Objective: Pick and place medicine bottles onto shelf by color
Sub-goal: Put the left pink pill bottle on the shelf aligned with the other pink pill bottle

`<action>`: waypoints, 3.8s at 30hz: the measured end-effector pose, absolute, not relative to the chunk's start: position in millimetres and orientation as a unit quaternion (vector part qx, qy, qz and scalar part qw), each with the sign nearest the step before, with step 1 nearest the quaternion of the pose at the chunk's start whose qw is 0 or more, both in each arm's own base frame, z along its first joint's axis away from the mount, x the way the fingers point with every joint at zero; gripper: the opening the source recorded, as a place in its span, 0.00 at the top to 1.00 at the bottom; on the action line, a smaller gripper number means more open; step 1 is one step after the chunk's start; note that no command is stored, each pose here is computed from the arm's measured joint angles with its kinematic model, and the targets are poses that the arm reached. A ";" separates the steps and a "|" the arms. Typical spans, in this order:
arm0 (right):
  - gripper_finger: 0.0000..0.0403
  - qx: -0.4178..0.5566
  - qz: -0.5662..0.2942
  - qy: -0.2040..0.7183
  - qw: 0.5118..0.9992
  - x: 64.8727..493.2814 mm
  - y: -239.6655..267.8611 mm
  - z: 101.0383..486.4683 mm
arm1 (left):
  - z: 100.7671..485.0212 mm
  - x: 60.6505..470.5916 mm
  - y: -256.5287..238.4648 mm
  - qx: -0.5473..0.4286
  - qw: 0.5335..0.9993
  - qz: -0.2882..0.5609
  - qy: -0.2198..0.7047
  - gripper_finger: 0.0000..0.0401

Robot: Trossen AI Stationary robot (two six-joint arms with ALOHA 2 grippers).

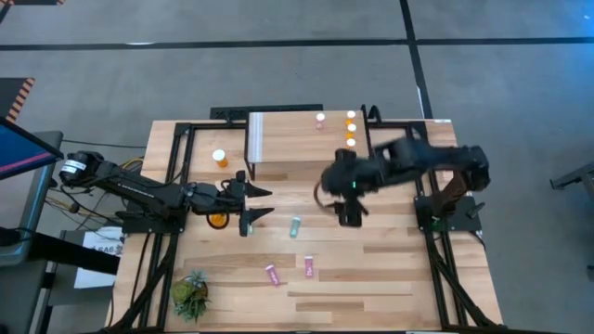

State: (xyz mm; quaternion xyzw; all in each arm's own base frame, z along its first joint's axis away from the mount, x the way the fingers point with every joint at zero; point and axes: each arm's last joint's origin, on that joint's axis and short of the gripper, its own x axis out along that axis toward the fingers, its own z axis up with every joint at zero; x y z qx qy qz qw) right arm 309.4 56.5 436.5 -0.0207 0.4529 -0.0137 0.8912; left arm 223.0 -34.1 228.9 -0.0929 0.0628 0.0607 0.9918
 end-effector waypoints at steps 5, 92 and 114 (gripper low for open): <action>0.31 -0.074 -0.022 0.467 0.881 322.6 89.6 406.1 | 229.5 222.5 -37.0 -0.093 0.992 0.056 0.060 0.42; 0.32 0.127 0.078 0.216 0.965 256.0 80.0 201.6 | 139.1 286.6 -219.5 -0.017 0.831 -0.034 0.555 0.53; 0.32 0.131 0.076 0.212 0.965 256.4 80.0 202.2 | 168.3 279.3 -204.4 -0.197 0.851 0.212 0.439 0.53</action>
